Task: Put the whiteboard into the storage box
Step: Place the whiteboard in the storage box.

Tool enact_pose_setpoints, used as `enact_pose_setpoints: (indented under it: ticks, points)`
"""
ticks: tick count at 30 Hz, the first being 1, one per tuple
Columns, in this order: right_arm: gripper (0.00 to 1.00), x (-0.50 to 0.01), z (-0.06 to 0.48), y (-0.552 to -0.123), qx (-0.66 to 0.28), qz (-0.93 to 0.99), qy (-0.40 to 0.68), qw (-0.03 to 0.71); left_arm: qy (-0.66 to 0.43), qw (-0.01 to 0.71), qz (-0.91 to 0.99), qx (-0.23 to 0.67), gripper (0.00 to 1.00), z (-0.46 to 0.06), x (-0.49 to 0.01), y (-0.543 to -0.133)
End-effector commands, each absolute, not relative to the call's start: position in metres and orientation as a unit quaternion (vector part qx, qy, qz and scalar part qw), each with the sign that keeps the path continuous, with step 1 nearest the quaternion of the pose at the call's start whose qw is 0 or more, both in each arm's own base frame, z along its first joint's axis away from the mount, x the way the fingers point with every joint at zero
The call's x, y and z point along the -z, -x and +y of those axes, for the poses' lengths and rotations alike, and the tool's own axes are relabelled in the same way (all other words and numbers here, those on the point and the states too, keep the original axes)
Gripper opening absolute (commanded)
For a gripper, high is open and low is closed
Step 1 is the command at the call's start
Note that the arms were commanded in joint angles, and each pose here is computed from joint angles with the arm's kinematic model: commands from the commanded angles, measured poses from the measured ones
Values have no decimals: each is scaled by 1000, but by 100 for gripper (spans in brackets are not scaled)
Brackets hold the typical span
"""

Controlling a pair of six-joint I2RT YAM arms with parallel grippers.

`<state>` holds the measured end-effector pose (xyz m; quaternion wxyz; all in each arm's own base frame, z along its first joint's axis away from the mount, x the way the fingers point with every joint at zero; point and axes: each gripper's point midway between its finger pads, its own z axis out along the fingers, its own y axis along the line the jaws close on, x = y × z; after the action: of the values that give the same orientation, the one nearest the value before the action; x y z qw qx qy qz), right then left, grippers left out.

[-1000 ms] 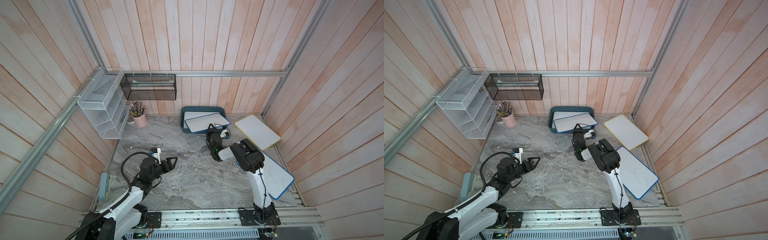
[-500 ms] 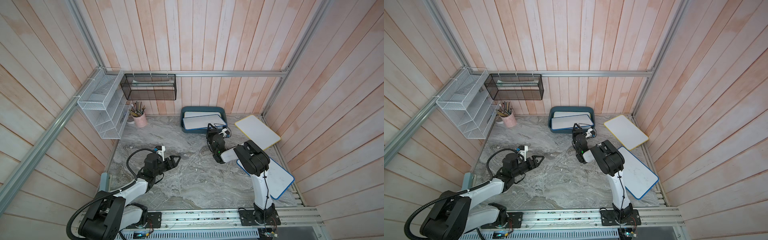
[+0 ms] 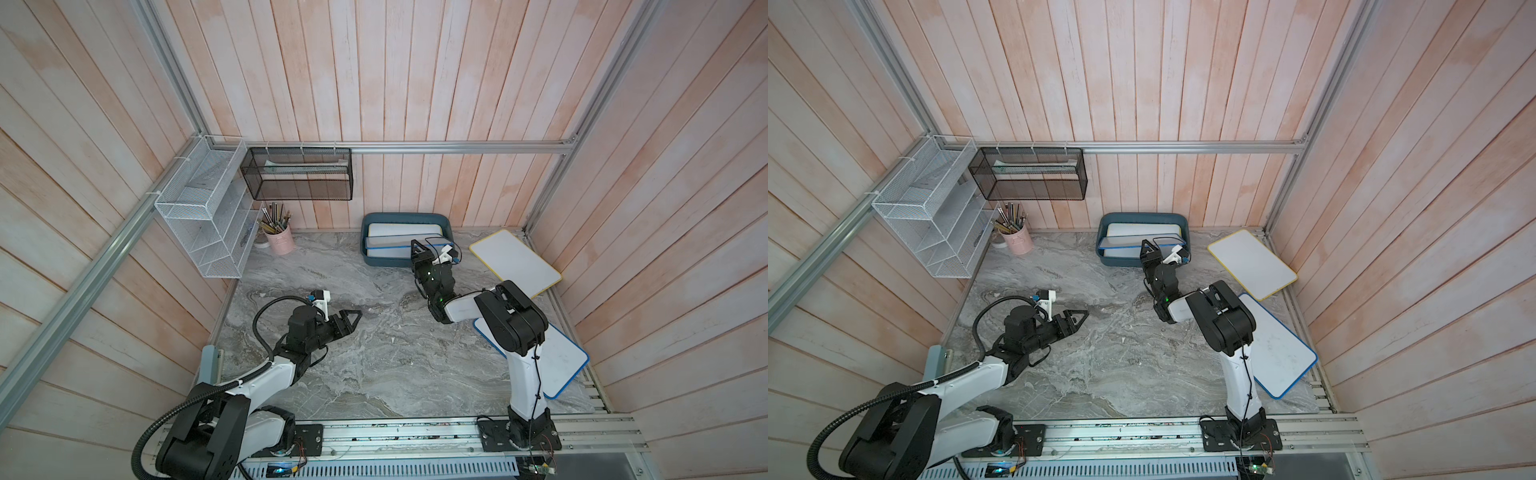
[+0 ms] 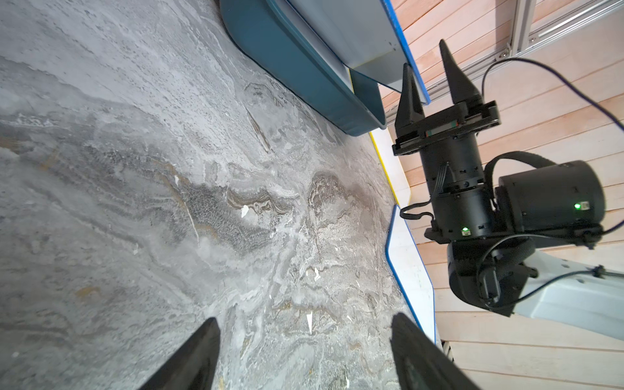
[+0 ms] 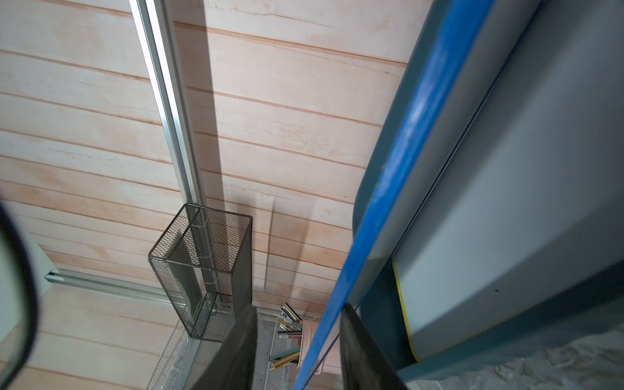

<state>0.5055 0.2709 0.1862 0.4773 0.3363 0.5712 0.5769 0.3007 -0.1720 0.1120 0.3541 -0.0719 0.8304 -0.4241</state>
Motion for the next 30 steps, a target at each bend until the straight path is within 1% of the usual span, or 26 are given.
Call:
enact_pose_setpoints:
  ticks: [1,9,11,16,18,20,22,24,27,30]
  points:
    - [44,-209,291,-512,-585,588,-273,487,54,368,822,432,81,-176,-125,-309]
    - [48,-167,289,-524,-584,630,-266,438,63,372,822,427,81,-172,-122,-307]
    - [52,-162,291,-520,-581,639,-256,435,60,370,823,427,81,-173,-121,-307]
    - [56,-159,303,-516,-583,669,-228,400,61,369,823,428,81,-174,-119,-308]
    - [59,-160,307,-515,-584,686,-216,377,61,368,822,430,81,-174,-119,-310]
    - [64,-157,313,-518,-578,713,-205,340,60,367,822,432,81,-175,-117,-310]
    - [65,-156,325,-521,-582,738,-175,292,61,365,822,432,81,-176,-115,-310]
    - [65,-162,330,-519,-597,740,-154,269,61,365,822,433,81,-176,-114,-311]
    - [65,-168,316,-513,-602,735,-159,269,62,362,821,437,81,-177,-112,-310]
    - [65,-170,297,-519,-586,743,-159,281,63,361,820,439,81,-177,-112,-310]
